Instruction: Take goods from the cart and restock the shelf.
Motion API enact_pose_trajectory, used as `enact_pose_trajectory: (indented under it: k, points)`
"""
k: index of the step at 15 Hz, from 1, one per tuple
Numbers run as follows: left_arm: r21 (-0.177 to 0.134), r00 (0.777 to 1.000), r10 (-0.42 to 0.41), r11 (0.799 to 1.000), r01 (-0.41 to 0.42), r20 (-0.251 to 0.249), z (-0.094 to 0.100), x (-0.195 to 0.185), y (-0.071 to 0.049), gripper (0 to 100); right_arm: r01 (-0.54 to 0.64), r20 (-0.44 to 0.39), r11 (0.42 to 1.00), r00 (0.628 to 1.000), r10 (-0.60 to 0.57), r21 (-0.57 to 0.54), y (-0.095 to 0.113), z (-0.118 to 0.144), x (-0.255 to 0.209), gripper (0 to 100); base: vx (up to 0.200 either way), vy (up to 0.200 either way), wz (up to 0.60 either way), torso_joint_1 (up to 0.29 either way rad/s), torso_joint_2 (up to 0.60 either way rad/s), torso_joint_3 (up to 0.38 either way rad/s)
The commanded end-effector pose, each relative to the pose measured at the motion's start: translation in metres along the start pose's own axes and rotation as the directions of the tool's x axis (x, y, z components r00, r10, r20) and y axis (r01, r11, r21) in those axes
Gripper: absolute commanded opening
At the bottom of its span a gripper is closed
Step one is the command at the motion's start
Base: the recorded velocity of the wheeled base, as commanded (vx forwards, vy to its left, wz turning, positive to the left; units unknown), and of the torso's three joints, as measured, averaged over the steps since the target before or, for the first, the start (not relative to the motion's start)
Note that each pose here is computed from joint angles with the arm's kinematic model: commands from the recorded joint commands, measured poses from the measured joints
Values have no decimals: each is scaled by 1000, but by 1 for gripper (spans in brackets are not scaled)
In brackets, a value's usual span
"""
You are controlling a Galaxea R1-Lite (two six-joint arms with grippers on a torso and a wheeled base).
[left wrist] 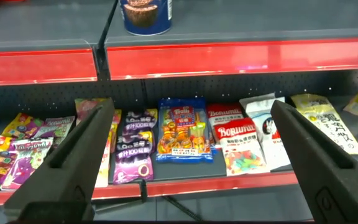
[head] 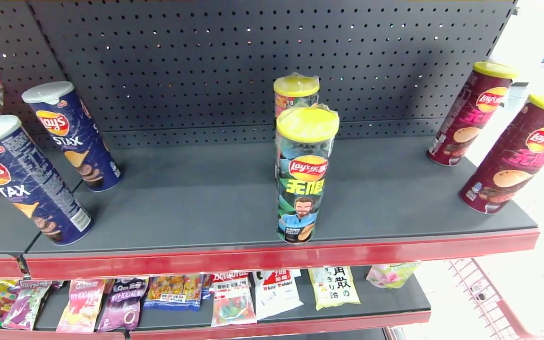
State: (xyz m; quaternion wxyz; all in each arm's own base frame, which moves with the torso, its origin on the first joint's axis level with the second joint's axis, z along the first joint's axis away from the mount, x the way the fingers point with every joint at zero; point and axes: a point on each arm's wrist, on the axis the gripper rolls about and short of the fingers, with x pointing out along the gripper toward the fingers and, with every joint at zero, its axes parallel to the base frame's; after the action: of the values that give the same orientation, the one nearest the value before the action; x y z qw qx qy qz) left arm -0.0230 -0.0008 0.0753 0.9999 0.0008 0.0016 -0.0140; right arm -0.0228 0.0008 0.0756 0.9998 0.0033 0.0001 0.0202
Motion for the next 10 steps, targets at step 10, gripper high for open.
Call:
enact_pose_trajectory:
  k: [10]
  points:
    - [0, 1000, 0, 1000, 0, -1, 0, 0, 0, 100, -127, -147, 982, 978, 148, 139, 2, 122, 45, 100, 0, 0, 0, 0, 0, 0]
